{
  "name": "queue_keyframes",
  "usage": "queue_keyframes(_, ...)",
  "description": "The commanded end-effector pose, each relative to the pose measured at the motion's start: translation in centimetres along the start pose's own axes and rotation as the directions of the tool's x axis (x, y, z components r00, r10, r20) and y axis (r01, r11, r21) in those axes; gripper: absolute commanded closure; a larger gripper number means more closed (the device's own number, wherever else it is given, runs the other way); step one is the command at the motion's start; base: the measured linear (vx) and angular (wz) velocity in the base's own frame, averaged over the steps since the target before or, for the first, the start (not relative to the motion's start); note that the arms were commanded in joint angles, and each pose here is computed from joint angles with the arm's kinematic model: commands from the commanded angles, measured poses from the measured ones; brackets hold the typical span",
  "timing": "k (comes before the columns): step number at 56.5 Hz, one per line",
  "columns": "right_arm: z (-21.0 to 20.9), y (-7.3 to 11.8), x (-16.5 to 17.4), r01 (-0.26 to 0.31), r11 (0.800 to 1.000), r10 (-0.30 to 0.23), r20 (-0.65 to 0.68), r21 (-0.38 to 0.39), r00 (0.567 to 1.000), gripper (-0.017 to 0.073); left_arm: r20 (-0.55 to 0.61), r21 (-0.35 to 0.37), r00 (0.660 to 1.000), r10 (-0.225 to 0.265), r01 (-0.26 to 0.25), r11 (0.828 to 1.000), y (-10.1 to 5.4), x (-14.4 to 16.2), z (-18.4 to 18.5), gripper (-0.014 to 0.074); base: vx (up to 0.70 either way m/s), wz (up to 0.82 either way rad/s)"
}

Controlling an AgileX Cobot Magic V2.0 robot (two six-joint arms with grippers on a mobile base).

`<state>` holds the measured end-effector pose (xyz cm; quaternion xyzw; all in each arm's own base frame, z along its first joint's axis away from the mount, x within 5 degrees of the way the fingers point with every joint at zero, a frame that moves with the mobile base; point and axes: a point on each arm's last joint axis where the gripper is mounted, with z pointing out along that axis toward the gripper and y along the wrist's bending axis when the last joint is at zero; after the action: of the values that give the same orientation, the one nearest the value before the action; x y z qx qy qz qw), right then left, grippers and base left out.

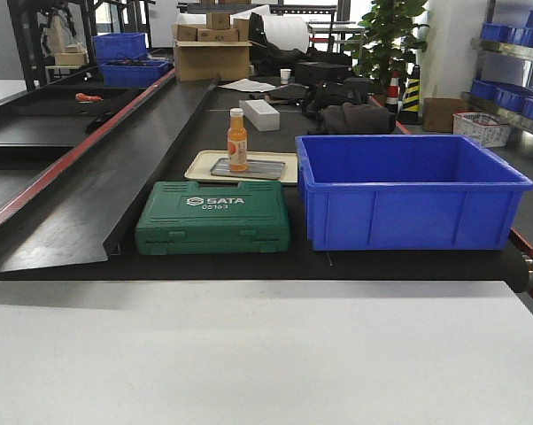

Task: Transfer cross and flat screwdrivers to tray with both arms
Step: 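Lift both held screwdrivers upright off the table, then turn the base away from the table while holding both screwdrivers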

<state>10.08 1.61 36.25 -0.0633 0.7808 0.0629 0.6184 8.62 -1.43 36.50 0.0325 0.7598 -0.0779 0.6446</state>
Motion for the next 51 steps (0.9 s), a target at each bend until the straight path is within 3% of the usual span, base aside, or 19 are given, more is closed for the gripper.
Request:
queue_keyframes(1,-0.44,-0.21,-1.72,-0.009,1.000,0.005,0.119,0.028,0.993,0.0567,0.157,0.005,0.988,-0.005,0.005,1.000,-0.10,-1.91,-0.80,0.0599,0.00,0.00)
queue_keyframes(51,-0.44,-0.20,-1.70,-0.008,1.000,0.005,0.117,0.027,0.993,0.0567,0.140,0.005,0.990,-0.006,0.006,1.000,-0.10,-1.77,-0.72,0.0599,0.00,0.00)
